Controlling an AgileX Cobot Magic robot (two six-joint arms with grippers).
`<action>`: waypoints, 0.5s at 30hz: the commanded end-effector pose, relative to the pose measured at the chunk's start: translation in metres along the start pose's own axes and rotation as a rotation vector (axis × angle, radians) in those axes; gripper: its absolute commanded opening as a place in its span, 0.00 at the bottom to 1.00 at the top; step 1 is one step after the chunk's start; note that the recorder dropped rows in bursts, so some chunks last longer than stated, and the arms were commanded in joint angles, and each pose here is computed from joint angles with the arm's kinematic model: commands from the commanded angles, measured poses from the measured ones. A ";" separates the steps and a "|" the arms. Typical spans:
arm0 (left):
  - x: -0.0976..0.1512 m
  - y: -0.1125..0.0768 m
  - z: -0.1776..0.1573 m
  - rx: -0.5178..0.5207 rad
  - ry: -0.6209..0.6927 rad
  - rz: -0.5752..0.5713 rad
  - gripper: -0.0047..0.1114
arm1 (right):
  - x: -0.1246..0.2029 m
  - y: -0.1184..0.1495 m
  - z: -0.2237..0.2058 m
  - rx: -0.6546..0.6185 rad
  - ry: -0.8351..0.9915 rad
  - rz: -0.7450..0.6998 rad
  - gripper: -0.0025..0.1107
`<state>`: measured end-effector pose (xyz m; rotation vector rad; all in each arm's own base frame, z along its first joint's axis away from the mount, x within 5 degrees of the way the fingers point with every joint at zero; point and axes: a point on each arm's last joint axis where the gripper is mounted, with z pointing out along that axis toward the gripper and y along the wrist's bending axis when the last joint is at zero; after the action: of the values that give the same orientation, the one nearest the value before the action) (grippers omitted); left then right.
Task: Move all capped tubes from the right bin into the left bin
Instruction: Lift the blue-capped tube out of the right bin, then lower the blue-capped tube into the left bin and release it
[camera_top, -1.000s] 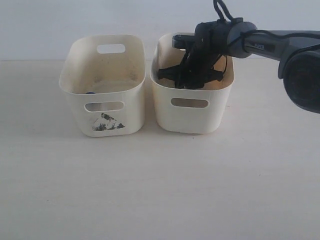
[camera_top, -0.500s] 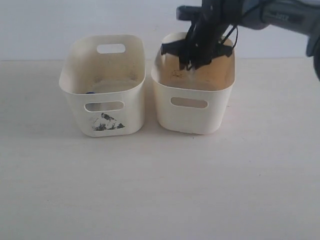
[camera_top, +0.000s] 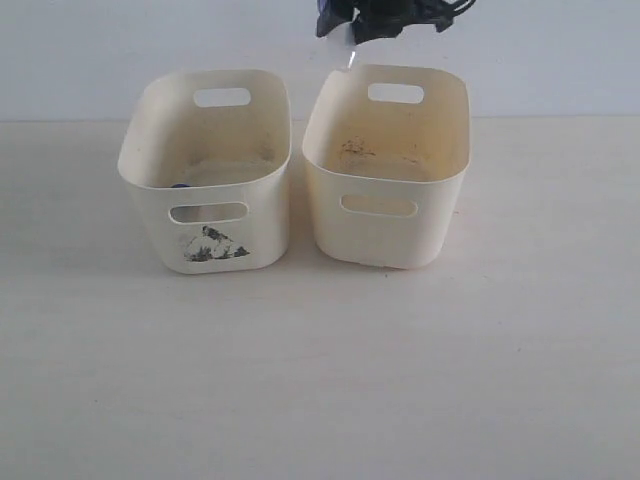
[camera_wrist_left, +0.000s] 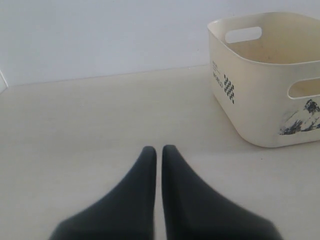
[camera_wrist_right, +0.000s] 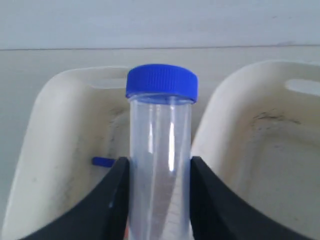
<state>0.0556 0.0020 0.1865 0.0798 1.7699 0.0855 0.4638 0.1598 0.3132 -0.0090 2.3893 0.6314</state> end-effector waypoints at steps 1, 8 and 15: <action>-0.003 0.000 -0.001 0.001 -0.021 -0.018 0.08 | 0.010 0.024 0.005 -0.095 0.032 -0.017 0.02; -0.003 0.000 -0.001 0.001 -0.021 -0.018 0.08 | 0.020 0.043 0.009 -0.120 0.053 -0.044 0.02; -0.003 0.000 -0.001 0.001 -0.021 -0.018 0.08 | 0.029 0.039 0.008 -0.085 0.163 -0.087 0.02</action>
<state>0.0556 0.0020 0.1865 0.0798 1.7699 0.0855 0.4418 0.2041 0.3081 -0.1592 2.4698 0.7455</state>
